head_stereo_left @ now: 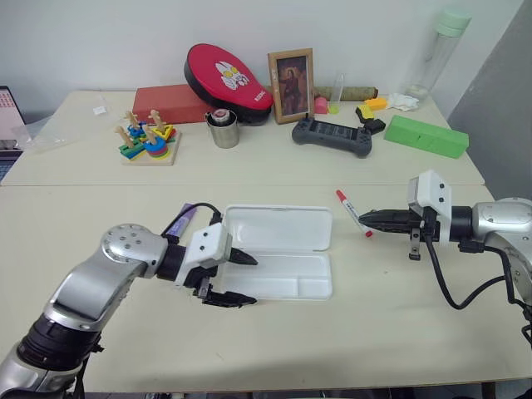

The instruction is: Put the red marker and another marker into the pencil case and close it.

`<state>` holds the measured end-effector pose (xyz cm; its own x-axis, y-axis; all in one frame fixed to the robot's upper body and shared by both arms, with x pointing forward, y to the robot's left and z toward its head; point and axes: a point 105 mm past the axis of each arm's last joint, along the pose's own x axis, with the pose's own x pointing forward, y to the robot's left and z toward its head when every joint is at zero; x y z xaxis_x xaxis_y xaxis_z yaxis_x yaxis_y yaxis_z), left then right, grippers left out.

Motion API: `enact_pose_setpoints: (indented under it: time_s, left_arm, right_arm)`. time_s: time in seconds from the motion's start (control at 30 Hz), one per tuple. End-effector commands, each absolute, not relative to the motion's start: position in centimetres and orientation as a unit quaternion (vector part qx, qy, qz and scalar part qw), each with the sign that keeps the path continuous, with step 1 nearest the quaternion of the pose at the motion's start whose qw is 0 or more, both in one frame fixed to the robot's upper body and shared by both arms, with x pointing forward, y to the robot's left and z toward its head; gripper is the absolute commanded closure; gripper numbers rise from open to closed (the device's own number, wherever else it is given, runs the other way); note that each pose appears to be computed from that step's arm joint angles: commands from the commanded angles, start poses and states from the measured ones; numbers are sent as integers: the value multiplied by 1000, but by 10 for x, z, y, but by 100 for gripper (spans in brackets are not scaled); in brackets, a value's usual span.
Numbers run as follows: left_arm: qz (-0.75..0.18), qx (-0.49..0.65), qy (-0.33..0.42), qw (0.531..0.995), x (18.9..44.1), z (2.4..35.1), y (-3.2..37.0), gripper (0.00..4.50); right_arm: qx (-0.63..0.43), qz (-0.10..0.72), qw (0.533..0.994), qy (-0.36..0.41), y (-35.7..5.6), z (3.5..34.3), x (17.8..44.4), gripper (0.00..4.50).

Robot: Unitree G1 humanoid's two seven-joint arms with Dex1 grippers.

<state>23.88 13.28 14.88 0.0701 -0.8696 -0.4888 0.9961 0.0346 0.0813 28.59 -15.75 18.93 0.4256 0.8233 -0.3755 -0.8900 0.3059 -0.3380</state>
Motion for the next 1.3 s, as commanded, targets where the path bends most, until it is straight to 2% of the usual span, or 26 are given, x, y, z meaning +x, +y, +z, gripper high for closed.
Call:
enact_pose_setpoints:
  time_s: [0.03, 0.2, 0.37, 0.5, 0.6, 0.7, 0.8, 0.9, 1.17, 1.3]
  left_arm:
    - [-650, 198, 127, 722, 237, 176, 137, 28]
    - [-616, 164, 102, 763, 237, 201, 143, 28]
    - [-546, 138, 73, 823, 244, 220, 159, 28]
    - [-512, 112, 46, 851, 245, 231, 161, 28]
    - [-510, 99, 36, 854, 238, 238, 159, 28]
    - [-495, 117, 39, 860, 234, 242, 165, 28]
    - [-480, 125, 37, 867, 231, 250, 175, 27]
    - [-477, 128, 41, 868, 227, 255, 180, 27]
    - [-493, 141, 55, 856, 216, 260, 183, 27]
    - [-521, 145, 70, 838, 206, 259, 177, 27]
  right_arm:
    - [-271, 529, 803, 42, -157, 203, 285, 450]
    - [-270, 530, 803, 39, -158, 208, 285, 450]
    - [-274, 538, 796, 35, -155, 212, 283, 450]
    - [-288, 509, 810, 38, -155, 205, 299, 450]
    - [-300, 470, 829, 48, -157, 196, 317, 450]
    - [-294, 466, 833, 48, -153, 193, 324, 450]
    - [-284, 474, 832, 54, -150, 190, 325, 398]
    - [-282, 473, 832, 66, -150, 185, 326, 327]
    - [-261, 419, 863, 107, -149, 168, 349, 141]
    - [-251, 406, 868, 134, -151, 159, 355, 141]
